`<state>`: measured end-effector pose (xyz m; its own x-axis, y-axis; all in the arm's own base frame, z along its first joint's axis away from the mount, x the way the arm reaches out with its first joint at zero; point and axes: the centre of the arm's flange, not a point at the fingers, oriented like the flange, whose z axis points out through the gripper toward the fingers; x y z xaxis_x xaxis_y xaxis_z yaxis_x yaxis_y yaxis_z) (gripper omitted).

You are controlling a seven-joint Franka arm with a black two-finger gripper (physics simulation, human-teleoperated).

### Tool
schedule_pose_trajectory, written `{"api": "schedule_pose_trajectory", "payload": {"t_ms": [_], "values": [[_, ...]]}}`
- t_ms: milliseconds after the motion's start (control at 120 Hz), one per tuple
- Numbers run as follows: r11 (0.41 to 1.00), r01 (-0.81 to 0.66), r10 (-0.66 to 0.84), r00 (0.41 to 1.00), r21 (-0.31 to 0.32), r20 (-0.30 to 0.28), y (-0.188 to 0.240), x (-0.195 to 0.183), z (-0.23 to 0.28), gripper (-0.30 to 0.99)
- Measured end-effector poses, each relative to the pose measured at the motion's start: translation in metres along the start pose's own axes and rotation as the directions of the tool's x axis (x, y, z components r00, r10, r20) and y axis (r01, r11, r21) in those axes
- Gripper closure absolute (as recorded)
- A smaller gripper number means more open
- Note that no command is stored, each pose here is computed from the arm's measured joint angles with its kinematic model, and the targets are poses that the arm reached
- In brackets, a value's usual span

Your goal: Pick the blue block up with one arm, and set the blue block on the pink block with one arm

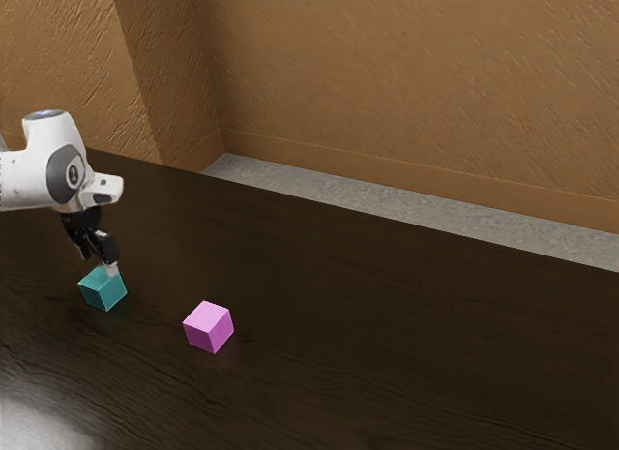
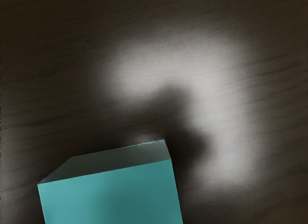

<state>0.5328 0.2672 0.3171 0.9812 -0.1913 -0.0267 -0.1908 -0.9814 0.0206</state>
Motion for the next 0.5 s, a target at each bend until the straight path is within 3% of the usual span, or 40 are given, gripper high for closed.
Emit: {"api": "schedule_pose_trajectory", "payload": {"t_ms": [183, 500], "values": [[1.000, -0.014, 0.014, 1.000, -0.012, -0.023, -0.015, -0.011, 0.002, 0.00], [0.997, -0.057, 0.057, 0.998, -0.052, -0.013, -0.015, -0.020, 0.027, 0.00]]}}
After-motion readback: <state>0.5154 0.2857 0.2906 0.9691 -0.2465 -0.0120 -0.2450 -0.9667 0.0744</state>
